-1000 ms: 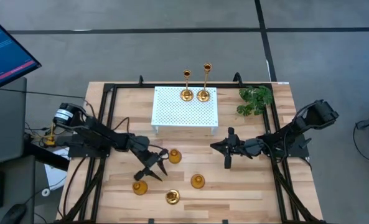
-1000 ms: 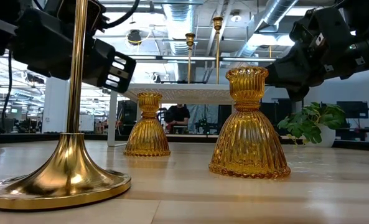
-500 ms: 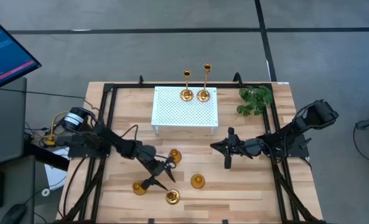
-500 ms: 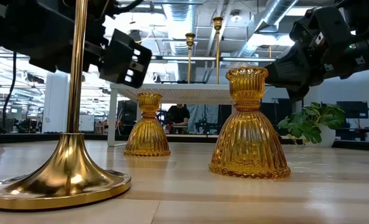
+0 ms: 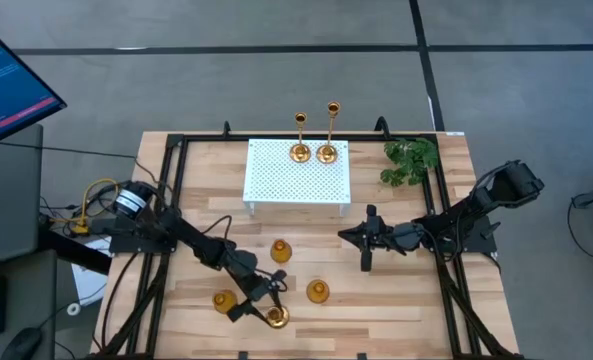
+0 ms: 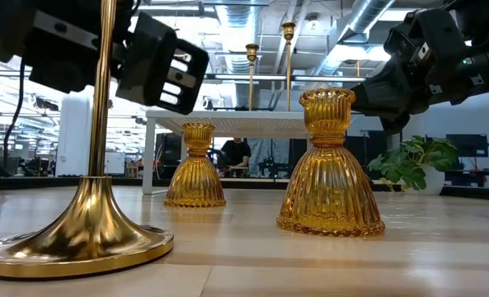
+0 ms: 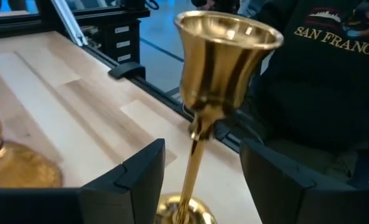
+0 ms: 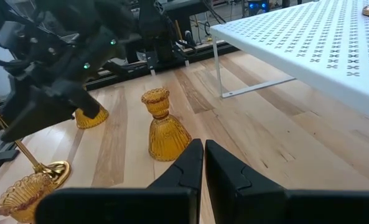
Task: Pick & Place candle stick holders
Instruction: Put the gold candle holder on the shelf aligned with the other gold candle holders
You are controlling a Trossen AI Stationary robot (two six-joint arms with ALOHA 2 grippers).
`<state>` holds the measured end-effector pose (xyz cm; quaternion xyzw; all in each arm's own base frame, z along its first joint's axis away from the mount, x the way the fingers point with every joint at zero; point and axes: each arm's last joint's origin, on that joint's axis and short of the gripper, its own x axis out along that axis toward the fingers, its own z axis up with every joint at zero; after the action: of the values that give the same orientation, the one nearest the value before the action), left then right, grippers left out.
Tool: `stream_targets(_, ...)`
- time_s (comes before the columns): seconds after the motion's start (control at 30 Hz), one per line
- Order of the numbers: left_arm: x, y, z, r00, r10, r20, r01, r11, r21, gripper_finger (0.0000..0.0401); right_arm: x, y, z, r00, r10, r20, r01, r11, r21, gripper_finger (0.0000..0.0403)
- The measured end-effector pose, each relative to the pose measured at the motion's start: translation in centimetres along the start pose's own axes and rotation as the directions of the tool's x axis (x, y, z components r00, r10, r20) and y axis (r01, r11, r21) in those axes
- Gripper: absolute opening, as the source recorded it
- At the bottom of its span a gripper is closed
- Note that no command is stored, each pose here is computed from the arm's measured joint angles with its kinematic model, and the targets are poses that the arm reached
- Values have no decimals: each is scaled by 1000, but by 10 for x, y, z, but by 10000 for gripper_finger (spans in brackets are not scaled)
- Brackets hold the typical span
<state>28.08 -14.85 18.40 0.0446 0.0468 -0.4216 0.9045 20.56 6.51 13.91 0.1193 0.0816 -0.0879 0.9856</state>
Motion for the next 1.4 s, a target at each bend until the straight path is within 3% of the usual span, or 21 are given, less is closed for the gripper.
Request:
stream_targets(0.27,5,2,4,1000,12,14,-12,1000,2,173,0,0,0,1000,0,0,0,1000,0,10)
stream_targets(0.67,4,2,6,999,22,25,-21,1000,-22,19,0,0,0,1000,0,0,0,1000,0,10)
stream_targets(0.73,4,2,6,999,25,26,-23,998,-52,15,0,0,0,1000,0,0,0,1000,-1,10)
stream_targets(0.87,-4,3,14,992,126,-23,-128,980,-152,30,0,0,0,1000,-1,-2,1,1000,-2,10)
stream_targets(1.03,-35,-3,39,939,307,-155,-331,930,-160,14,0,0,-1,1000,-2,-6,2,1000,-4,10)
stream_targets(1.23,-88,-15,84,862,497,-102,-506,856,-103,21,0,0,-1,1000,-3,-6,3,1000,-4,10)
stream_targets(1.4,-137,-20,118,699,714,48,-715,699,14,15,0,0,-1,1000,-2,-6,2,1000,-1,10)
